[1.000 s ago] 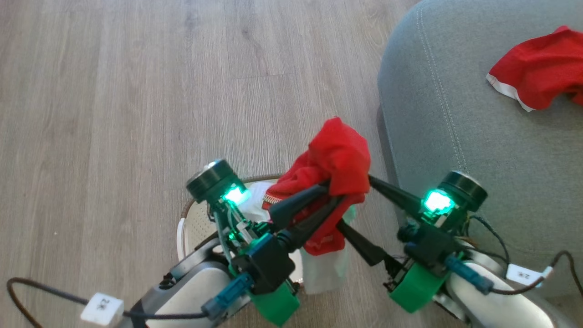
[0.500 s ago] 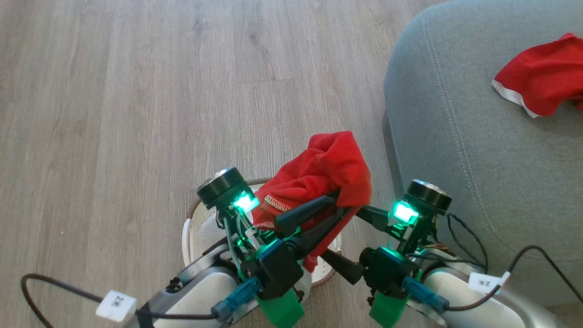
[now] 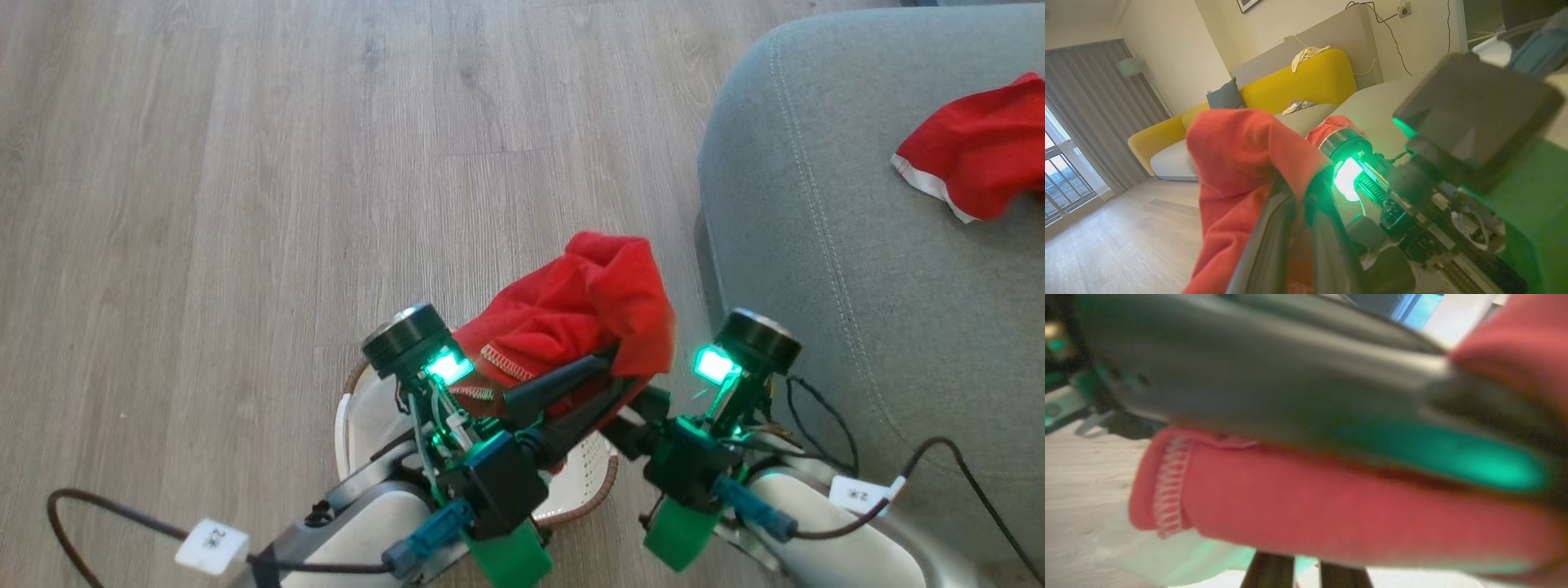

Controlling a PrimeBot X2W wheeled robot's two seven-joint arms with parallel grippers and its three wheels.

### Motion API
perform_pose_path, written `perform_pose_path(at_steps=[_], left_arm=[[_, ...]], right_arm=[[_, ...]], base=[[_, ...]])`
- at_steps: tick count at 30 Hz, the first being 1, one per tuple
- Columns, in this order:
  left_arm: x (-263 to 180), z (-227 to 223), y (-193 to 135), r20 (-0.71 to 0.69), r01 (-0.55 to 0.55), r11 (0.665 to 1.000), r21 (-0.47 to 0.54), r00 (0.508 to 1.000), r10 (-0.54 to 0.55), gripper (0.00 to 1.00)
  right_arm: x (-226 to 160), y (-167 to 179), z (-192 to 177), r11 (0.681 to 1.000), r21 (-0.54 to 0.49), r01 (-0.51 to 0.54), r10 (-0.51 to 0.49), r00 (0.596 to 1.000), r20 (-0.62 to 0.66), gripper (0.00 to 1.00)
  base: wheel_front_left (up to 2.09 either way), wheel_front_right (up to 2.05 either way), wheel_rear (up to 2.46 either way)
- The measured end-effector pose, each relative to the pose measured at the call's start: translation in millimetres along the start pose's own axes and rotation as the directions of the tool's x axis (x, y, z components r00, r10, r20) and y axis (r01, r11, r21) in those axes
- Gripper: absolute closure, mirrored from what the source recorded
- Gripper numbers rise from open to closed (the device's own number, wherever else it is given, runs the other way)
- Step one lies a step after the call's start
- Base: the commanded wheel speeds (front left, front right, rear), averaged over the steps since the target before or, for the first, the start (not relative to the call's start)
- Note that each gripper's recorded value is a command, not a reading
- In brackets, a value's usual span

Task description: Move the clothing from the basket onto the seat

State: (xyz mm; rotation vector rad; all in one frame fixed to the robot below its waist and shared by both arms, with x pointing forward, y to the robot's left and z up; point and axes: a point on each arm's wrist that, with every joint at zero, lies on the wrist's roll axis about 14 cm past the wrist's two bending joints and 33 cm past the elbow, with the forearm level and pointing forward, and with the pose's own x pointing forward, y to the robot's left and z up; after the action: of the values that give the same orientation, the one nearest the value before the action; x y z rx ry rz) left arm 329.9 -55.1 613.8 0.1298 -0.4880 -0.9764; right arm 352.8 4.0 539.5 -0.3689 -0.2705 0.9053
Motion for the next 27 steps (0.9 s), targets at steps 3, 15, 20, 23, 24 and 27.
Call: perform_pose_path(at_steps=[3,15,20,23,24,27], left_arm=[[0,1,3,0.003,-0.010,1.000,0.003,1.000,0.010,1.00],[-4,1,11,0.000,-0.059,0.998,-0.027,0.998,0.059,1.00],[-6,-2,10,-0.009,-0.071,0.997,-0.042,0.997,0.071,1.00],[-6,-5,10,-0.019,-0.073,0.996,-0.046,0.997,0.072,1.00],[-6,-5,9,-0.020,-0.074,0.996,-0.048,0.997,0.073,1.00],[-5,-5,8,-0.019,-0.074,0.996,-0.052,0.997,0.074,0.73]], right_arm=[[0,-7,1,0.999,0.011,0.035,-0.035,0.999,0.006,1.00],[-16,-43,-3,0.968,0.084,0.235,-0.235,0.972,-0.011,1.00],[-23,-56,-5,0.946,0.096,0.311,-0.311,0.950,-0.021,1.00],[-24,-57,-5,0.942,0.099,0.319,-0.319,0.948,-0.022,1.00],[-24,-58,-5,0.942,0.100,0.321,-0.320,0.947,-0.022,1.00],[-24,-57,-4,0.941,0.105,0.322,-0.322,0.947,-0.020,1.00]], base=[[0.00,0.00,0.00],[0.00,0.00,0.00],[0.00,0.00,0.00],[0.00,0.00,0.00],[0.00,0.00,0.00],[0.00,0.00,0.00]])
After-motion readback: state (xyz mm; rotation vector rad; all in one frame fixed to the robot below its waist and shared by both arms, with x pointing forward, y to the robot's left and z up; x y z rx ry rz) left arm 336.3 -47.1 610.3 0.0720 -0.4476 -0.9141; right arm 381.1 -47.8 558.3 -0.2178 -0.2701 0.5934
